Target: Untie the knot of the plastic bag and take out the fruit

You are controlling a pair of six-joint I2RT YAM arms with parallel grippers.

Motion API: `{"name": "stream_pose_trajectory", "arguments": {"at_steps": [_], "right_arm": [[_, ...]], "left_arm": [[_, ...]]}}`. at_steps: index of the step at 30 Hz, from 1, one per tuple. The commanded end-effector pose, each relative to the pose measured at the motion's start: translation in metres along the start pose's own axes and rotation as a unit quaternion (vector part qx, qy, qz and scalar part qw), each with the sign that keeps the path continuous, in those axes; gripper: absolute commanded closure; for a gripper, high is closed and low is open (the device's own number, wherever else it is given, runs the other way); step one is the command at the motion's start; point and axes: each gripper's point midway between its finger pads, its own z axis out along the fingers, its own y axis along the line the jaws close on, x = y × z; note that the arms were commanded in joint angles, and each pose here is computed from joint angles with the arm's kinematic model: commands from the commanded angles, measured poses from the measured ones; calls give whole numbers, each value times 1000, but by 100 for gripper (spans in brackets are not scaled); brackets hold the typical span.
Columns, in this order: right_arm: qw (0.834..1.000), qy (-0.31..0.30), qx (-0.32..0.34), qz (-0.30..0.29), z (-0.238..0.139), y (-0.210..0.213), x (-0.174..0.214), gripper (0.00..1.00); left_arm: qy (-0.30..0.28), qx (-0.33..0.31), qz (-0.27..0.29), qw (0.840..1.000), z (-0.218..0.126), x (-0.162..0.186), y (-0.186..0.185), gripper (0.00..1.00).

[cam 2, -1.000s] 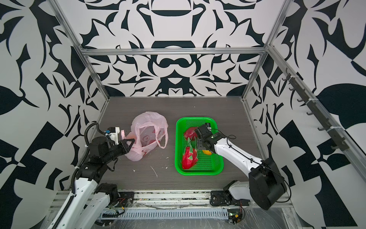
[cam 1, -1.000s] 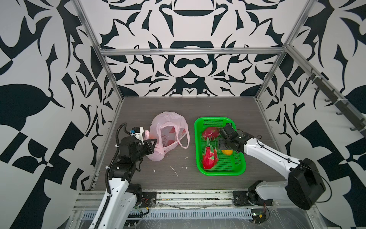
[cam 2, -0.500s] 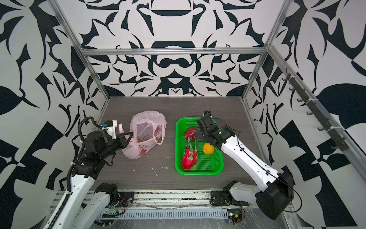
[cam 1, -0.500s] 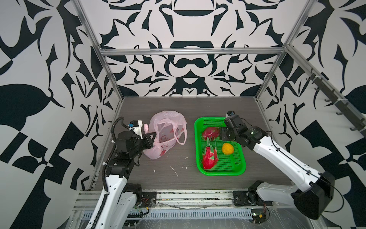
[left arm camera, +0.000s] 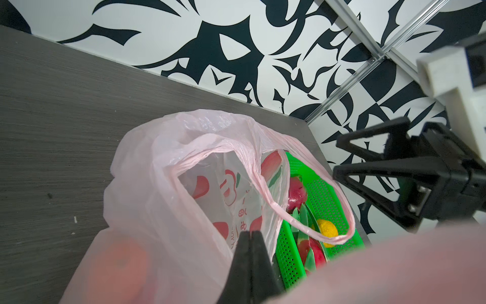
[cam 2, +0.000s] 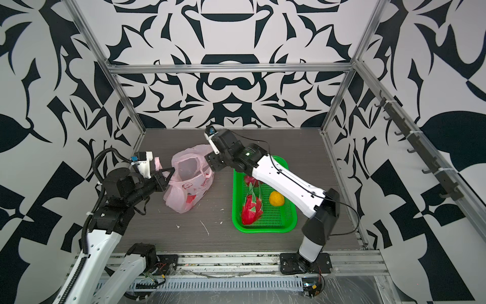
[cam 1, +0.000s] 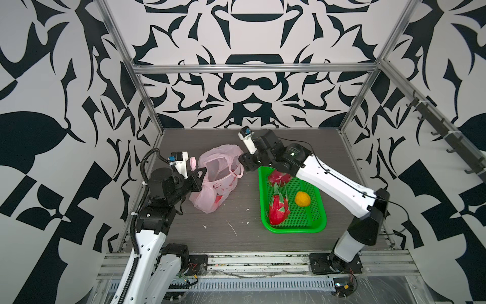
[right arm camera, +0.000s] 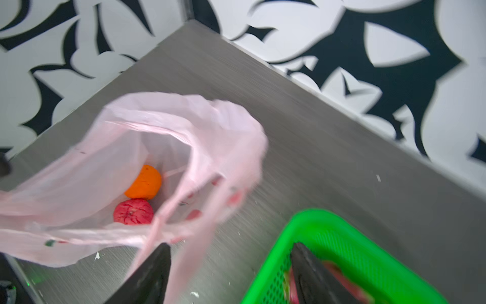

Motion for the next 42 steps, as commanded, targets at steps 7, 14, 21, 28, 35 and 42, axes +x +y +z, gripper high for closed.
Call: {"name": "stream_pose_trajectory", "arguments": {"at_steps": [7,14,21,28,35,42], "right_arm": [[982,33,-26,-182,52,44,-15,21],[977,34,20,-211,100,38,-17,21],[986,-14,50,-157,121,22,-40,51],[995,-24,9,-101,98,22,-44,90],[999,-18,-25,-40,69,26,-25,98],[998,-10,-43,41,52,28,-3,100]], "left_arm": [[-1,12,11,1000,-6,10,-3,100],[-8,8,7,1000,-9,15,1,100],[-29,-10,21,999,-10,4,4,100],[-58,-38,73,995,-3,-33,5,100],[-57,-37,109,992,17,-66,-1,100],[-69,-24,145,987,23,-96,-13,100]]}}
